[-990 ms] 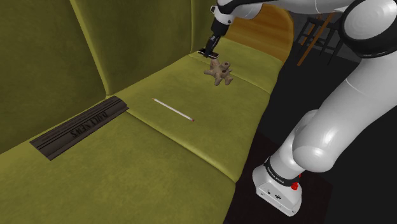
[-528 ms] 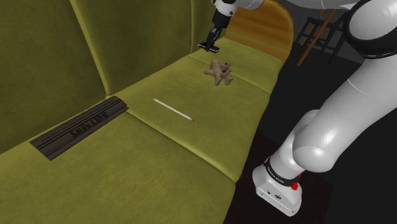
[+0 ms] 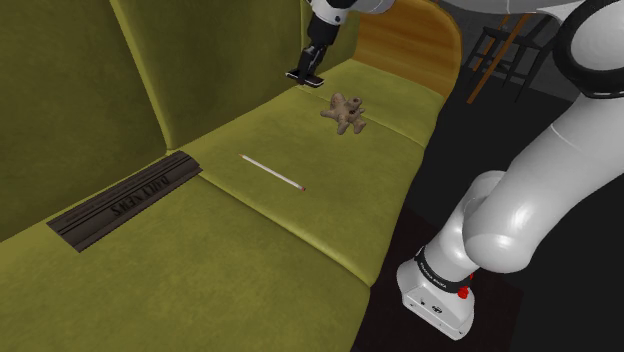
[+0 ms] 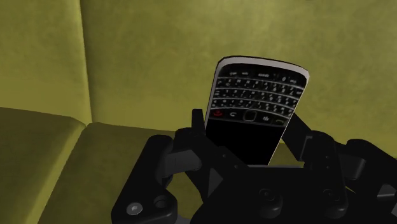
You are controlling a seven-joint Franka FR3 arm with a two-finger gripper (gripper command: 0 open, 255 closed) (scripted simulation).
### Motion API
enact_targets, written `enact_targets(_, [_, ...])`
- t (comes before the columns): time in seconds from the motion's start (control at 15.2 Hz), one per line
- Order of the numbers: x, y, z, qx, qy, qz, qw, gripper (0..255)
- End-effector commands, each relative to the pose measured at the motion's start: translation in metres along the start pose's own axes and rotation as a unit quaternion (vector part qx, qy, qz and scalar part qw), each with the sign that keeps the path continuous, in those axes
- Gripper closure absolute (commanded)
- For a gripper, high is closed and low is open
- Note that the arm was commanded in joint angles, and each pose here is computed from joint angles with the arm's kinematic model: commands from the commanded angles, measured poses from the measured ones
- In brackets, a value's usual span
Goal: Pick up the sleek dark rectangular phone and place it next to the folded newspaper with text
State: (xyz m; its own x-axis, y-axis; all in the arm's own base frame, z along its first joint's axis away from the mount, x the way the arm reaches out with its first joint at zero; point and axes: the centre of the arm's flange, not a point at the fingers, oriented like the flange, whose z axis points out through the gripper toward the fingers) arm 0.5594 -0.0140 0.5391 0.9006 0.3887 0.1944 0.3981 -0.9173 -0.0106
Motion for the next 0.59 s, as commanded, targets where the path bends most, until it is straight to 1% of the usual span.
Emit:
enact_targets(0.0, [0.009,-0.023,-0.002,0.0,0.0,0.001,1.0,255])
enact_targets(0.53, [0.053,-0.119,0.004,0.0,0.0,0.001,1.0,255])
